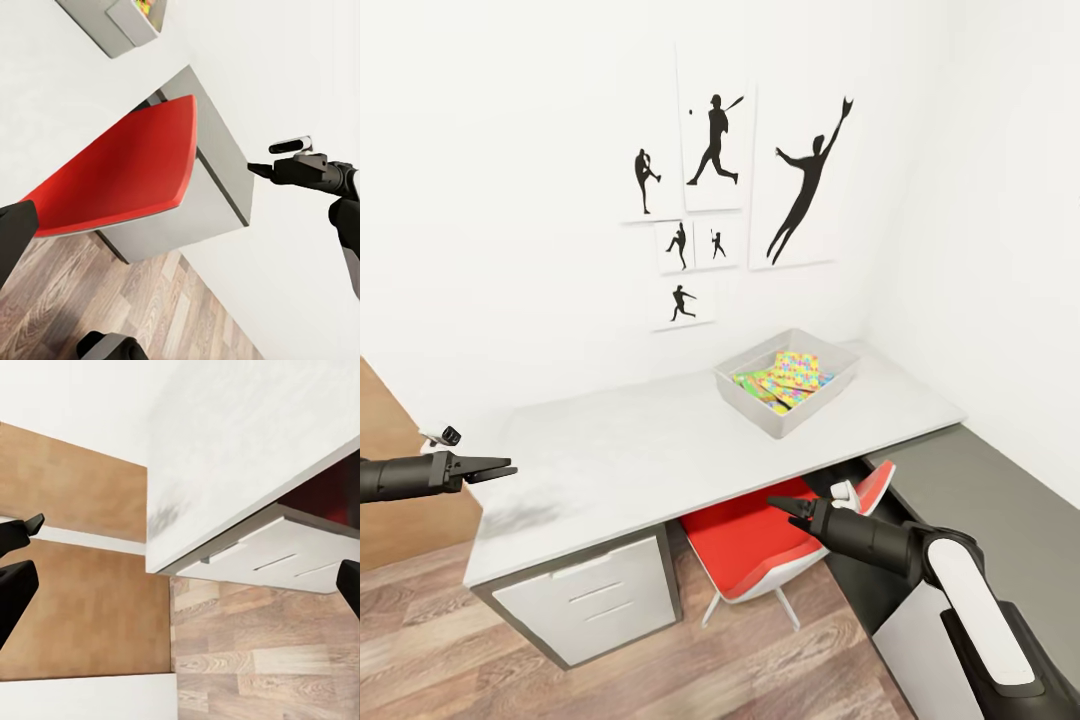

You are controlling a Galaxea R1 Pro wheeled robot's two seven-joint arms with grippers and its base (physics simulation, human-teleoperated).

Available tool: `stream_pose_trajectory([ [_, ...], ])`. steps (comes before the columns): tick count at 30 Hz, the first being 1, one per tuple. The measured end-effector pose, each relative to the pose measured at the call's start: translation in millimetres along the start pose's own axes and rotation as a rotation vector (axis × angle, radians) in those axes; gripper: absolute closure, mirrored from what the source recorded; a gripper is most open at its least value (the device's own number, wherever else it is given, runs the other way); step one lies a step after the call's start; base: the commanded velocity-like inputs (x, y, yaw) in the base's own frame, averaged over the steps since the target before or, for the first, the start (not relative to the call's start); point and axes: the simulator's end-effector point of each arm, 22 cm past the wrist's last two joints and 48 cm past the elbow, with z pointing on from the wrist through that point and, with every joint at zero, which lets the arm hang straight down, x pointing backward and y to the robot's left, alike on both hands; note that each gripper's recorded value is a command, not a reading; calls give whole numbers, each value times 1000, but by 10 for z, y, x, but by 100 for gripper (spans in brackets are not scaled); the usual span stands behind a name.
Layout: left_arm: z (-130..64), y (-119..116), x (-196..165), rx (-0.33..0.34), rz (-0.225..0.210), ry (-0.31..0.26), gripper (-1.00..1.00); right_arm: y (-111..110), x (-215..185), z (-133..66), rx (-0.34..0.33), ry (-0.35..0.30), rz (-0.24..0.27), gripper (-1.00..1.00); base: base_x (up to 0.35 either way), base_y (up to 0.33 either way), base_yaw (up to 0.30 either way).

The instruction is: Put all the toys in the child's room - the three board games (two on the bed and one on the table), the two jigsaw puzzles on the table, and the tennis ball on the table - inside the toy box on the table in the child's room.

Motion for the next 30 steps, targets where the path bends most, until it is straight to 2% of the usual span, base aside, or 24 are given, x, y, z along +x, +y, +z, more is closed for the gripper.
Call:
stream_pose_trajectory([
  [12, -37, -91, -35, 3, 17, -8, -100, 86, -19, -33, -8, -7, -16, -100, 0, 0, 0],
  [19, -57, -145, -56, 5, 27, -13, -100, 132, -109, -54, -10, -47, -28, -100, 0, 0, 0],
  [30, -91, -225, -87, 8, 42, -20, -100, 203, -142, -88, -15, -61, -41, -100, 0, 0, 51],
])
